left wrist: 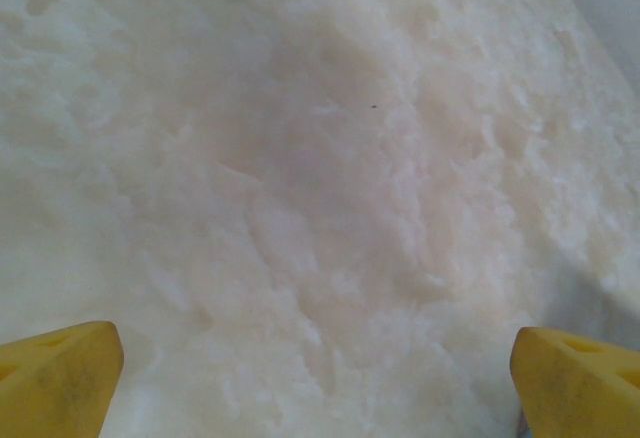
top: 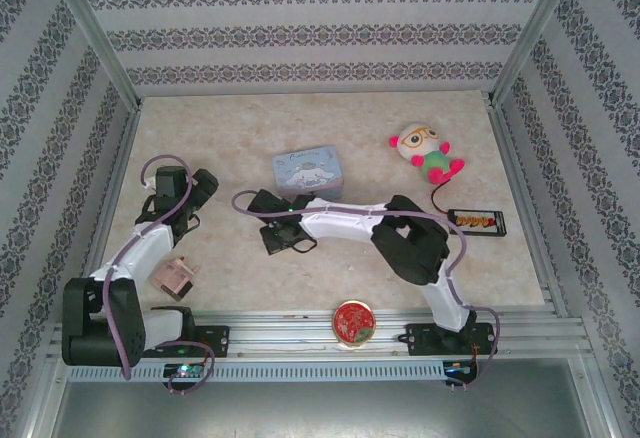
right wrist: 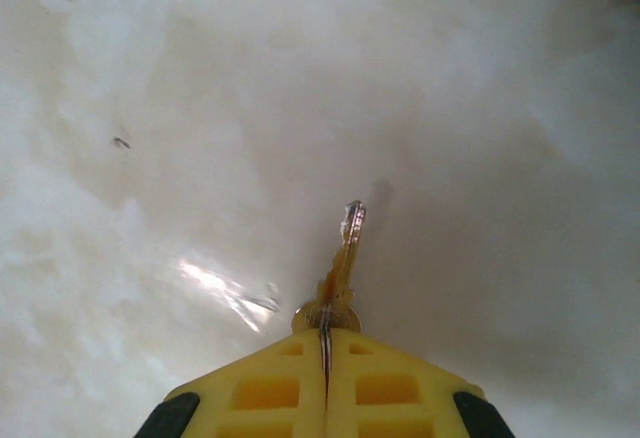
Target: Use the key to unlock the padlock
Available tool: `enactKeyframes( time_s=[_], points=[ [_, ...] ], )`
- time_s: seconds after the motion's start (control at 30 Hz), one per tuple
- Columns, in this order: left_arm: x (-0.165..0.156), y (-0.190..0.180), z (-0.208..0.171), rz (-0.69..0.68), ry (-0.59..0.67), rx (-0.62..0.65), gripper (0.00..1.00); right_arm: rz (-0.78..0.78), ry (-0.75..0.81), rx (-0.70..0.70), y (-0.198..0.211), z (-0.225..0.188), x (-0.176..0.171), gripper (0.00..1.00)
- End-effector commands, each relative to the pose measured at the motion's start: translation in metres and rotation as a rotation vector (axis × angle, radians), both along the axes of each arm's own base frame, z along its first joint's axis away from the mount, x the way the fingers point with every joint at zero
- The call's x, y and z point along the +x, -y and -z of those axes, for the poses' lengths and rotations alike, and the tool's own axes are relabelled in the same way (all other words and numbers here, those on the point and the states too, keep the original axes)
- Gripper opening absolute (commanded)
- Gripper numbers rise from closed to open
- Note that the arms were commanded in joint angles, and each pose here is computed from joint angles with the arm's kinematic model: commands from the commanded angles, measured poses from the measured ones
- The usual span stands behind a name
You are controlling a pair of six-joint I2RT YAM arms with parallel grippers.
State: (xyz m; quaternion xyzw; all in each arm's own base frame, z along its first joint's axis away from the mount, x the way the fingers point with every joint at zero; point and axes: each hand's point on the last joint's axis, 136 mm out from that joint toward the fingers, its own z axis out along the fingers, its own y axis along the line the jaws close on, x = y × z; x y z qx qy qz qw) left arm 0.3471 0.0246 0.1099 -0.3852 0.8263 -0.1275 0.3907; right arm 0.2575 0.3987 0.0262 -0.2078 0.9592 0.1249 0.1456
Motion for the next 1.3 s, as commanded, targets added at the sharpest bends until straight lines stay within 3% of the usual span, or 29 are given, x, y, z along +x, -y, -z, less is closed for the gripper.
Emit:
enactKeyframes(
  time_s=[0.0, 0.13, 0.47, 0.63, 0.83, 1.07, 1.27],
  points=[
    [0.005, 0.0, -0.021, 0.031, 0.09, 0.01, 0.99, -0.022, 0.116, 0.088, 0.008, -0.037, 0.017, 0.0],
    [0.008, 0.01, -0.04, 0.094, 0.152, -0.001, 0.99, -0.082, 0.232, 0.148, 0.026, -0.063, 0.021, 0.0],
    [0.019, 0.081, -0.106, 0.464, 0.345, -0.136, 0.99, -0.108, 0.542, 0.327, 0.078, -0.138, 0.032, 0.0],
    [0.011, 0.143, -0.143, 0.714, 0.406, -0.193, 0.99, -0.111, 0.71, 0.365, 0.1, -0.166, 0.028, 0.0],
    [-0.004, 0.211, -0.163, 0.969, 0.406, -0.141, 0.99, -0.11, 0.85, 0.414, 0.121, -0.193, 0.017, 0.0],
    [-0.02, 0.266, -0.177, 1.2, 0.419, -0.223, 0.81, -0.11, 0.883, 0.433, 0.131, -0.207, 0.009, 0.0],
    [-0.04, 0.305, -0.17, 1.389, 0.3, -0.207, 0.69, -0.115, 0.885, 0.454, 0.13, -0.211, 0.006, 0.0]
  ],
)
